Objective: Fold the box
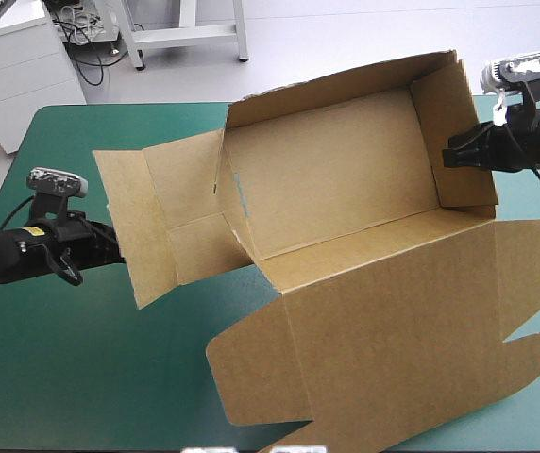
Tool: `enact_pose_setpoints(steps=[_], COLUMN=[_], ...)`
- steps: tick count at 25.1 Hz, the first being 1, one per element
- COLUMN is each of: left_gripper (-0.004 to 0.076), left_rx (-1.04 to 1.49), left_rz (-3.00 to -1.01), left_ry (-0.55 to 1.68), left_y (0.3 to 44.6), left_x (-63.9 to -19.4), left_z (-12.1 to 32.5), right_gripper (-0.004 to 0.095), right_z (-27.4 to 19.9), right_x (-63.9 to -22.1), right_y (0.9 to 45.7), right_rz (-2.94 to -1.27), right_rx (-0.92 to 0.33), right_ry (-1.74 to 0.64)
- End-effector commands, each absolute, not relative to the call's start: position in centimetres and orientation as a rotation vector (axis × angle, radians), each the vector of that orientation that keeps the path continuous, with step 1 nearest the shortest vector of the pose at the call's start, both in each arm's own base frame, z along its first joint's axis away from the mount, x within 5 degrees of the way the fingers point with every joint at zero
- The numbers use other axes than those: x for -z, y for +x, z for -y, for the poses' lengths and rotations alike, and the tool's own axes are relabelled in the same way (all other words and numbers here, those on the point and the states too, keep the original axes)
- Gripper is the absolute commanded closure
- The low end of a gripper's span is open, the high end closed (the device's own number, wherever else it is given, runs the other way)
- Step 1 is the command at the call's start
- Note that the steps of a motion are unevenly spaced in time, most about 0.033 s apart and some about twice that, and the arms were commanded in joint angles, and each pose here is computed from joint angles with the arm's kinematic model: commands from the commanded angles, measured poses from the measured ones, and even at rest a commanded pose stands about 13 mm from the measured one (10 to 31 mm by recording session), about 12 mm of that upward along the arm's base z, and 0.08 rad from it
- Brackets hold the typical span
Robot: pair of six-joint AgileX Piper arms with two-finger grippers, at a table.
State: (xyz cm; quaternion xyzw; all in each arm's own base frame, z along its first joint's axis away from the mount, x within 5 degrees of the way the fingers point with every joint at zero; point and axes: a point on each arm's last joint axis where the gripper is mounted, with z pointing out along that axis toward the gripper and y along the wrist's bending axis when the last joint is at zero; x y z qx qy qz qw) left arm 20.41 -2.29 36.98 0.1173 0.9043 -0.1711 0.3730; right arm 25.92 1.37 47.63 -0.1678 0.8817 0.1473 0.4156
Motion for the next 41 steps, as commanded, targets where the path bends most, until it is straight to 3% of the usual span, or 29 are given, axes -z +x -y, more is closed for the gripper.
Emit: enact_pose_setpoints(steps=[1,4,10,12,14,20,27,32,41], left_gripper=[0.0729,0.0730,0.0730,0.0729,0.0698,0.0507,0.0475,0.0451,0.0241], left_rx=[0.549,0.732,1.083,1.244,1.322,1.363,1.371,1.380,1.408], left_rz=[-2.163,-2.036,-1.994,-1.875,-1.827,-1.841,-1.831,-1.832,-1.773], left_ry=[0.239,0.141,0.083,0.076,0.072,0.206,0.207,0.227,0.388], left_y=[20.2,20.2,21.3,21.9,22.4,22.4,22.4,22.3,22.4], left_x=[-39.1,-39.0,-33.7,-33.1,-33.1,-32.8,-33.0,-33.0,-35.5], left_z=[1.0,-0.1,-0.1,0.2,0.4,2.7,2.8,3.2,5.4], right_gripper=[0.0931,0.0931,0.0931,0.0931,0.0930,0.0929,0.0929,0.0929,0.0929], right_z=[-1.9,-2.2,-2.4,-2.5,-2.7,-4.1,-4.7,-5.6,-6.7], right_x=[-49.5,-49.6,-49.8,-49.6,-49.3,-48.3,-46.9,-46.2,-46.2], right_y=[24.6,24.6,24.6,24.9,25.3,26.7,28.0,28.5,28.7], right_rz=[-2.120,-2.099,-2.086,-2.088,-2.095,-2.105,-2.132,-2.125,-2.111], right_rx=[-0.420,-0.468,-0.496,-0.517,-0.524,-0.535,-0.443,-0.450,-0.380], right_ry=[-0.412,-0.426,-0.435,-0.435,-0.443,-0.461,-0.416,-0.419,-0.412])
